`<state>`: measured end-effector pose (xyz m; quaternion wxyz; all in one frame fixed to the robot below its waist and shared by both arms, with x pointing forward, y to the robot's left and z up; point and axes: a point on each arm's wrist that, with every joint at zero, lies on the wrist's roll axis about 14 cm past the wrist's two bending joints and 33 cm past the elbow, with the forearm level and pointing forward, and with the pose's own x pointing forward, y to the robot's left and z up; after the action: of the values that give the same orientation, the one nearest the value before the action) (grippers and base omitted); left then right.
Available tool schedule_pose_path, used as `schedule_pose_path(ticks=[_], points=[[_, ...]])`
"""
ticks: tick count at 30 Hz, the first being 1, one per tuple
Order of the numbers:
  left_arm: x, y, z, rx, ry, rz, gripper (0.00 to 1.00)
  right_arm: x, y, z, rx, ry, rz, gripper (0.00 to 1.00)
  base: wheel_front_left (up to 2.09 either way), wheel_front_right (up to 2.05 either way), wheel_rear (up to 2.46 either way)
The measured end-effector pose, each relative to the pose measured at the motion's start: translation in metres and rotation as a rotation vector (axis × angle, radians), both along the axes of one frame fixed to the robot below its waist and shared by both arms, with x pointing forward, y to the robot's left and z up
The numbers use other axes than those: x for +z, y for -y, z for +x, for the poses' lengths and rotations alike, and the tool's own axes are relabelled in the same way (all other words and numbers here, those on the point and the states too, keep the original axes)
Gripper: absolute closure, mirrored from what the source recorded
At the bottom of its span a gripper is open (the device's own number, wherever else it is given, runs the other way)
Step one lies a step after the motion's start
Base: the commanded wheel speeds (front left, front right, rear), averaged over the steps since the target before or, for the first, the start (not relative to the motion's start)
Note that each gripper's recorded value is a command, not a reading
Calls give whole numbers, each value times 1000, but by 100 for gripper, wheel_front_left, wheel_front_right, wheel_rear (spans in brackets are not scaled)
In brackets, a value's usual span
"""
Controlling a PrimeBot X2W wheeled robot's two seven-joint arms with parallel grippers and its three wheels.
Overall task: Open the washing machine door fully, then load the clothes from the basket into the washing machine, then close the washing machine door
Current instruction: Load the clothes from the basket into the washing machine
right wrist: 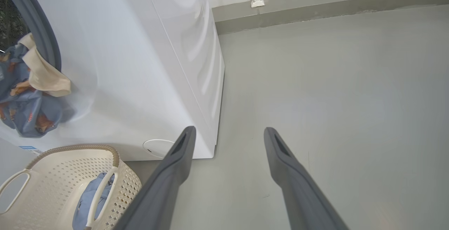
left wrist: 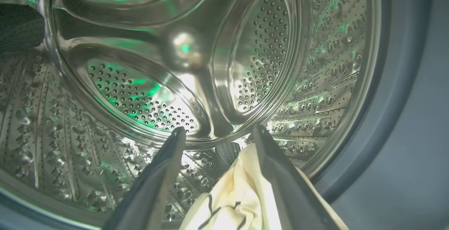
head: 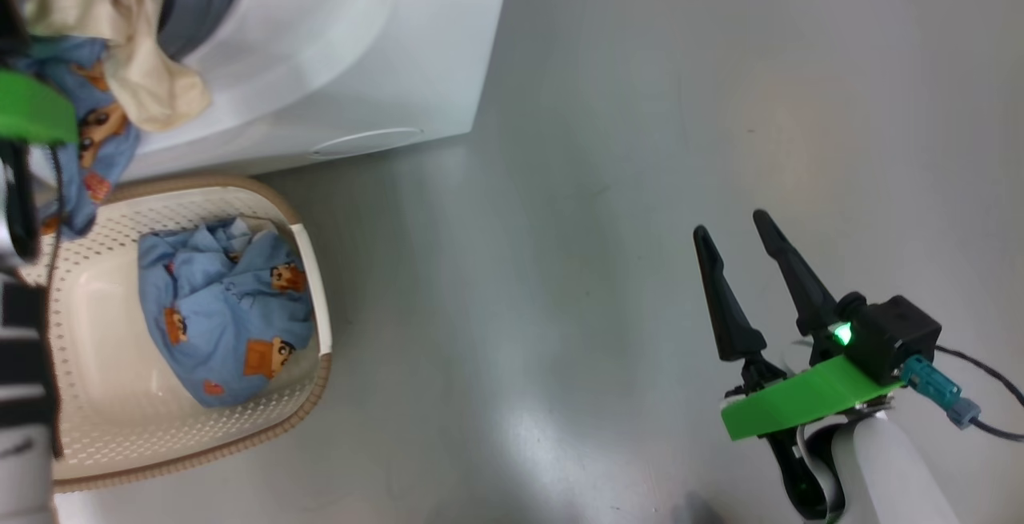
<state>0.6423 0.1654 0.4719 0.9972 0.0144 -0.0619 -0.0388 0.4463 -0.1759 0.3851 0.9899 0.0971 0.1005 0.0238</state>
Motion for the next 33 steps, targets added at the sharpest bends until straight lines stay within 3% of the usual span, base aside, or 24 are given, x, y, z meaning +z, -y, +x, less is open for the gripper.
schedule_pose_path(ticks=[15, 33], points=[[-32, -12, -68, 21, -90, -35, 0, 8, -8, -2, 16, 19, 14, 0, 0, 0, 0], [-81, -38, -147, 133, -255, -86, 0, 7, -13, -3, 30, 16, 15, 0, 0, 0, 0]])
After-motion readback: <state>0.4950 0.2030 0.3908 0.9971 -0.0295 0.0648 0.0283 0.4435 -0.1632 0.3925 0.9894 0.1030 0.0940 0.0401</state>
